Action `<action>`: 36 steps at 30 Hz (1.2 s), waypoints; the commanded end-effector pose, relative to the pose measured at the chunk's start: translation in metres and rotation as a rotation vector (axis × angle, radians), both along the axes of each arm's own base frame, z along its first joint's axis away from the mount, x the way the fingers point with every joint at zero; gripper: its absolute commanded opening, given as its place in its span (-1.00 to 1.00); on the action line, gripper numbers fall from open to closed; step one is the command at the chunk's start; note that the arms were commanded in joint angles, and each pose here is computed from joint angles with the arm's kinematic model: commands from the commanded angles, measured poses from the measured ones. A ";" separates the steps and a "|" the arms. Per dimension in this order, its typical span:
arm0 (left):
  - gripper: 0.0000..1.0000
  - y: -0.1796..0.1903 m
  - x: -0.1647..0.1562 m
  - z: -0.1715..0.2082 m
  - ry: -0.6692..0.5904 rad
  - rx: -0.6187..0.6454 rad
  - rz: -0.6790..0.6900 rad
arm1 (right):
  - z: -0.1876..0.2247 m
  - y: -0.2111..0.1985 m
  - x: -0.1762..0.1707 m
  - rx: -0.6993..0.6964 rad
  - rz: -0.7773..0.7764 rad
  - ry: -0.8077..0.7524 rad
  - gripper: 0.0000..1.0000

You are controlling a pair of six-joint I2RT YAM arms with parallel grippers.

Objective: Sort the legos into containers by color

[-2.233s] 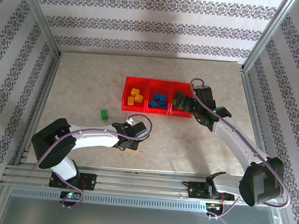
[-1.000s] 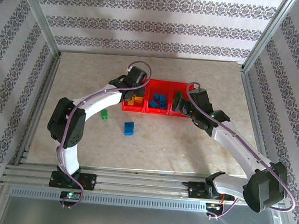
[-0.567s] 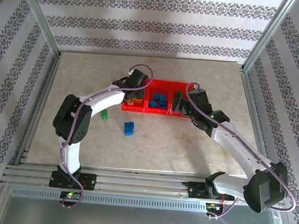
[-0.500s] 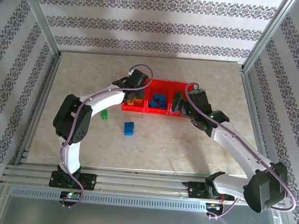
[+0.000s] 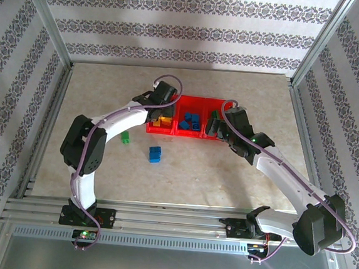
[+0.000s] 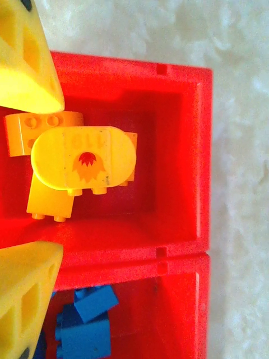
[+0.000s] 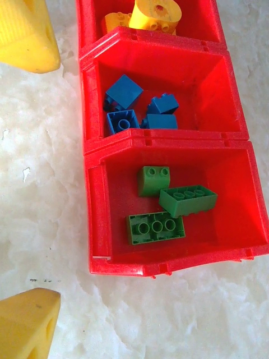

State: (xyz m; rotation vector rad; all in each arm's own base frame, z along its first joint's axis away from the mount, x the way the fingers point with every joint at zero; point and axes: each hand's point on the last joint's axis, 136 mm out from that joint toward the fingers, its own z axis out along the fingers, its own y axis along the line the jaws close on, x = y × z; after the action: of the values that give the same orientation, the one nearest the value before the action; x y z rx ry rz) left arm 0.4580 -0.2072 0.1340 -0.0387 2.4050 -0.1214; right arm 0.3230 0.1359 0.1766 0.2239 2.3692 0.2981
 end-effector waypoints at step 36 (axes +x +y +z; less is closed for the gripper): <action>0.99 0.152 -0.119 -0.035 0.159 -0.008 0.296 | -0.003 0.028 -0.002 -0.074 0.055 0.017 0.96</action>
State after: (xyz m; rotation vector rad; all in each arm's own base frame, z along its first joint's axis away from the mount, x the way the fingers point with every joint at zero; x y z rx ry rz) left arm 0.3477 -0.0595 0.1046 -0.3912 2.4967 0.0178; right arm 0.3185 0.1615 0.1663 0.1297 2.4159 0.2480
